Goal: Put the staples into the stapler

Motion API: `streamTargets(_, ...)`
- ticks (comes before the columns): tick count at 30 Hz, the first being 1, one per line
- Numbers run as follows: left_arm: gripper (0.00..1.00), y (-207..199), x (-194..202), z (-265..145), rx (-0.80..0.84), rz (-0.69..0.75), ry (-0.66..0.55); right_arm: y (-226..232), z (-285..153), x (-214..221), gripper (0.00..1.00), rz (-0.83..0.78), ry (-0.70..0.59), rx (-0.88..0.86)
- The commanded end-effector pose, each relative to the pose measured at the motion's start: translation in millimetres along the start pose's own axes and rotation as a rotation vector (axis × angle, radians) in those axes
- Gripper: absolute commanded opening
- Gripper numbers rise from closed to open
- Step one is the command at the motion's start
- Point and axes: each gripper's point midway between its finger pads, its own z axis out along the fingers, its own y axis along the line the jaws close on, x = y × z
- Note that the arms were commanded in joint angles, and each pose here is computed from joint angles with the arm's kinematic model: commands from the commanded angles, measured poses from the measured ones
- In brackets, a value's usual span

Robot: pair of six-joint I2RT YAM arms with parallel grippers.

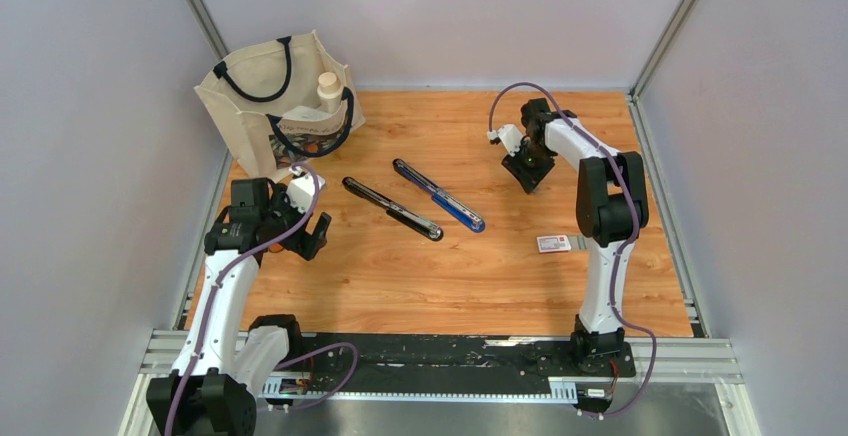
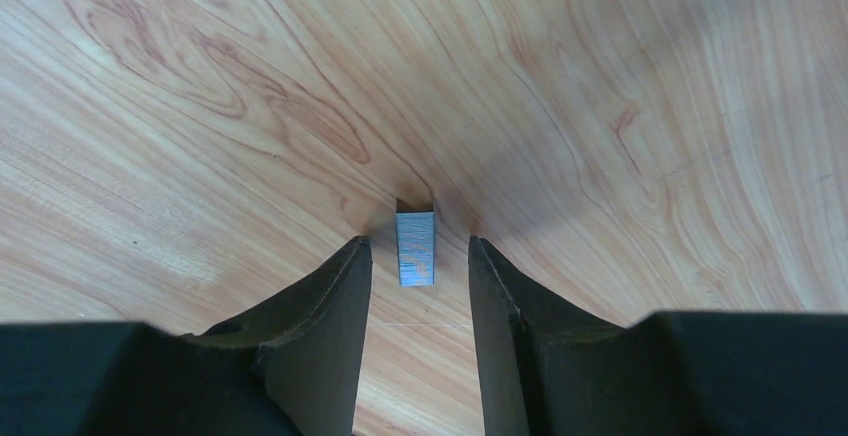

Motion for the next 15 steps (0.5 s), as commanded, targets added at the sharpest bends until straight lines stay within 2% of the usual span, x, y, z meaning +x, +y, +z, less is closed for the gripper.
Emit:
streamTargets(1, 0.94, 3.4, -6.8, 1.3, -0.002, 0.03, -0.03, -2.2, -1.6, -13.5, 0.43, -0.02, -0.031, -0.007)
streamTargets(15, 0.94, 3.5, -6.5, 1.0, -0.003, 0.03, -0.03, 1.9, 10.0, -13.9, 0.32, -0.013, -0.025, -0.023)
